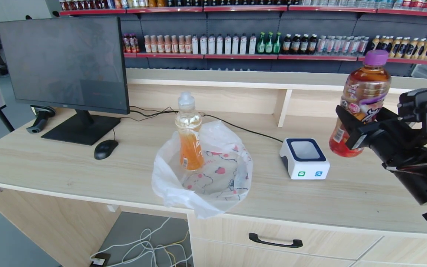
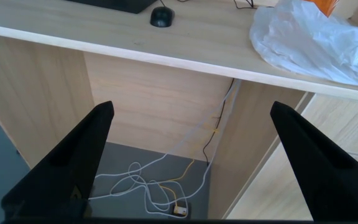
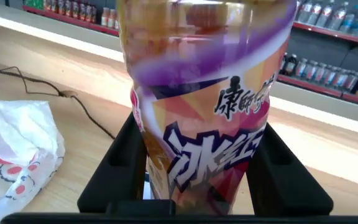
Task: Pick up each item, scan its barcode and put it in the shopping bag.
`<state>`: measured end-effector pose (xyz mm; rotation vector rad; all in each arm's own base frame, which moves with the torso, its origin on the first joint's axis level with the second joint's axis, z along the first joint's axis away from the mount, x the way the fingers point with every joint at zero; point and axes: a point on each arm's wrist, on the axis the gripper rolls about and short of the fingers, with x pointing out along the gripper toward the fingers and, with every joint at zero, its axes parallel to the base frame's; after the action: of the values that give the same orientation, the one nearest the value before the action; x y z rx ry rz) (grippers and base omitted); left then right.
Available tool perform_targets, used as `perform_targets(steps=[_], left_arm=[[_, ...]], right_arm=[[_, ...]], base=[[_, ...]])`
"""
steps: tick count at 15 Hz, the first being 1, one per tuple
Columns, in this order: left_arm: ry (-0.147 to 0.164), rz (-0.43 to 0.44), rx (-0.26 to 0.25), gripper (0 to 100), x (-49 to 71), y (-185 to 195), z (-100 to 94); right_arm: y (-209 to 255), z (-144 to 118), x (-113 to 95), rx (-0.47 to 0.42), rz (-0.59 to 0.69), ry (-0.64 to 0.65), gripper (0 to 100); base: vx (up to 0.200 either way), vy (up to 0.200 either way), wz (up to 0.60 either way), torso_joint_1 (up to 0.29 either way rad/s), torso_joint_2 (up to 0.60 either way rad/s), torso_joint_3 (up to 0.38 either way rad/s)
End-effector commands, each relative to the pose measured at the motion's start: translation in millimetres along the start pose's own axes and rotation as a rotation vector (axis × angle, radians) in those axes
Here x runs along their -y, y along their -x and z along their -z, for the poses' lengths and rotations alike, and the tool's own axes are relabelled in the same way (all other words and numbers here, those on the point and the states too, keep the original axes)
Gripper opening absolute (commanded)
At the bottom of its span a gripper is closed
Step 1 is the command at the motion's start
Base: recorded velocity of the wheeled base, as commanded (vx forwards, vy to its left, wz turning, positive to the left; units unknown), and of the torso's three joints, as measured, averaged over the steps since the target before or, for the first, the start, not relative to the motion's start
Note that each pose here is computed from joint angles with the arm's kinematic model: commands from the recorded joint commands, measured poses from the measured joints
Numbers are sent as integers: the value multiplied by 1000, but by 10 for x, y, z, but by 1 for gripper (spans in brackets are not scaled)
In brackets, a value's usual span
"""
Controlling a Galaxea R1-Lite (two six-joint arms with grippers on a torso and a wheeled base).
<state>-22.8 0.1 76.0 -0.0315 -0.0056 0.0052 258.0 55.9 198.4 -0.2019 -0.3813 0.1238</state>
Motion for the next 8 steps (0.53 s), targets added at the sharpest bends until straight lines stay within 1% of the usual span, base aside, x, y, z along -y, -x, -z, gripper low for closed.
perform_targets(steps=[1,2,3,8], left_arm=[[1,1,1,100,0,0,-1],[1,1,1,100,0,0,-1],[1,1,1,100,0,0,-1],[1,1,1,100,0,0,-1]], right_arm=[[25,-76,-83,1,67,-103,0],[34,-89,-121,-5,100,-151,0],[46,-88,-150,-13,115,-170,0],[148,-50,-178,-47,109,-176,0]], base=[[0,0,0,0,0,0],[0,0,0,0,0,0],[0,0,0,0,0,0],[0,0,0,0,0,0]])
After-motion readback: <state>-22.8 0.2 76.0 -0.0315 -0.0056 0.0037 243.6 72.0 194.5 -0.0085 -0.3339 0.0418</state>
